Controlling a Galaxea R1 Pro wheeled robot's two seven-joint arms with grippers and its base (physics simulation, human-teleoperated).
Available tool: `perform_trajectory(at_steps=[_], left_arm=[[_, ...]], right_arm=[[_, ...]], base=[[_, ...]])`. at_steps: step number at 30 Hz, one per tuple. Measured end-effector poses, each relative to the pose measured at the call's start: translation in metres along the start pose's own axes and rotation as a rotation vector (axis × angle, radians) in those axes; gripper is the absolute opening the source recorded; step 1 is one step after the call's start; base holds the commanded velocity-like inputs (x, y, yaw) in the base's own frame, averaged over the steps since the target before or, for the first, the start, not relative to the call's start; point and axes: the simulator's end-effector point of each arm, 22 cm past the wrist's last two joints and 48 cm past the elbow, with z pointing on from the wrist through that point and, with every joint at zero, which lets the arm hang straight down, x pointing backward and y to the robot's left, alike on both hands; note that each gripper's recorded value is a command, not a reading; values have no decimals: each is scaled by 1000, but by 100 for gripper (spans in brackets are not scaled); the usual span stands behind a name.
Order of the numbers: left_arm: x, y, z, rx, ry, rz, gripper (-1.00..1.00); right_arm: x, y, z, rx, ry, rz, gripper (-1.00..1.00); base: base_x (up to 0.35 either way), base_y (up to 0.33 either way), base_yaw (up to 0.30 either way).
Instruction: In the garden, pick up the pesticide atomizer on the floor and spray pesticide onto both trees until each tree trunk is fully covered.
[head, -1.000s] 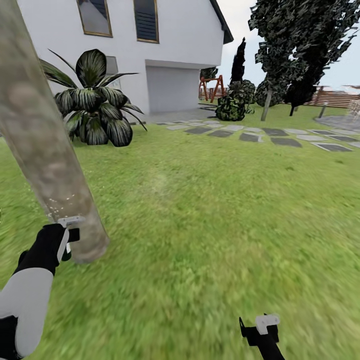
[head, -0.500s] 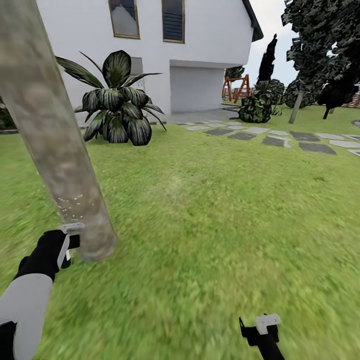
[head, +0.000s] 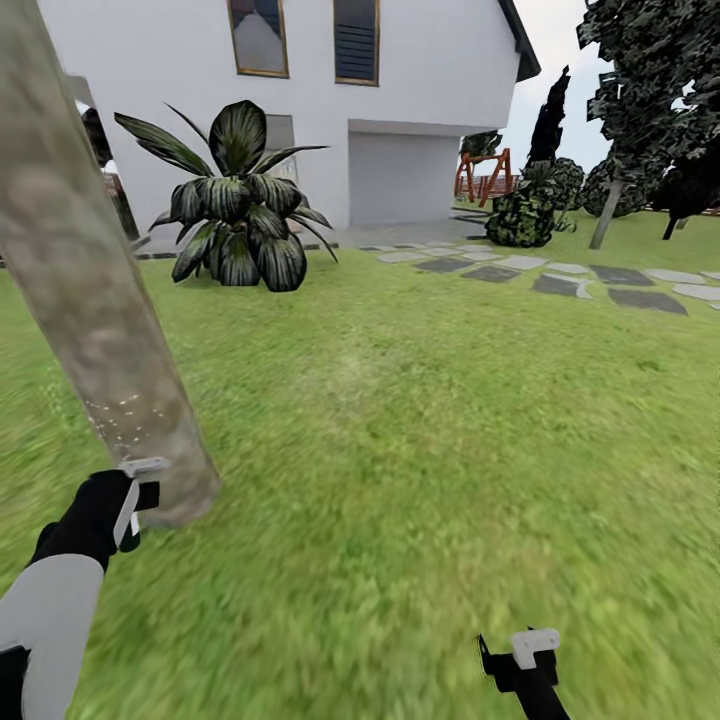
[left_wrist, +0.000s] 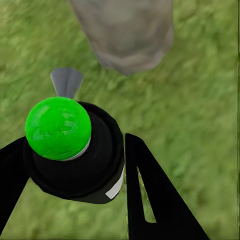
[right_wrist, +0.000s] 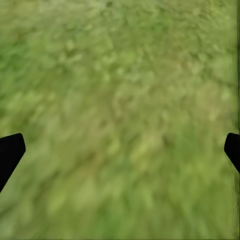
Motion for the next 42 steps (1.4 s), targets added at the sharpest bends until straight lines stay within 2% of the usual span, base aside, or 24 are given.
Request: perform_trajectory(at_steps=[6, 13, 19, 30, 42], left_arm=[[2, -6, 0, 12, 2, -6, -100], [-4, -11, 0, 19, -29, -12, -100], [-3, -20, -1, 27, -32, 2, -100], [17, -22, 5, 24, 3, 22, -100], [28, -20, 7, 19, 14, 30, -100]], right_arm=[[0, 1, 0, 0, -1, 1, 100], [0, 1, 0, 0, -1, 1, 100], [0, 1, 0, -1, -1, 1, 100], [0, 1, 0, -1, 0, 1, 100], [0, 1, 0, -2, 0, -1, 100]], base=[[187, -237, 127], [208, -225, 273], [180, -227, 277], [154, -240, 275], [160, -243, 21]])
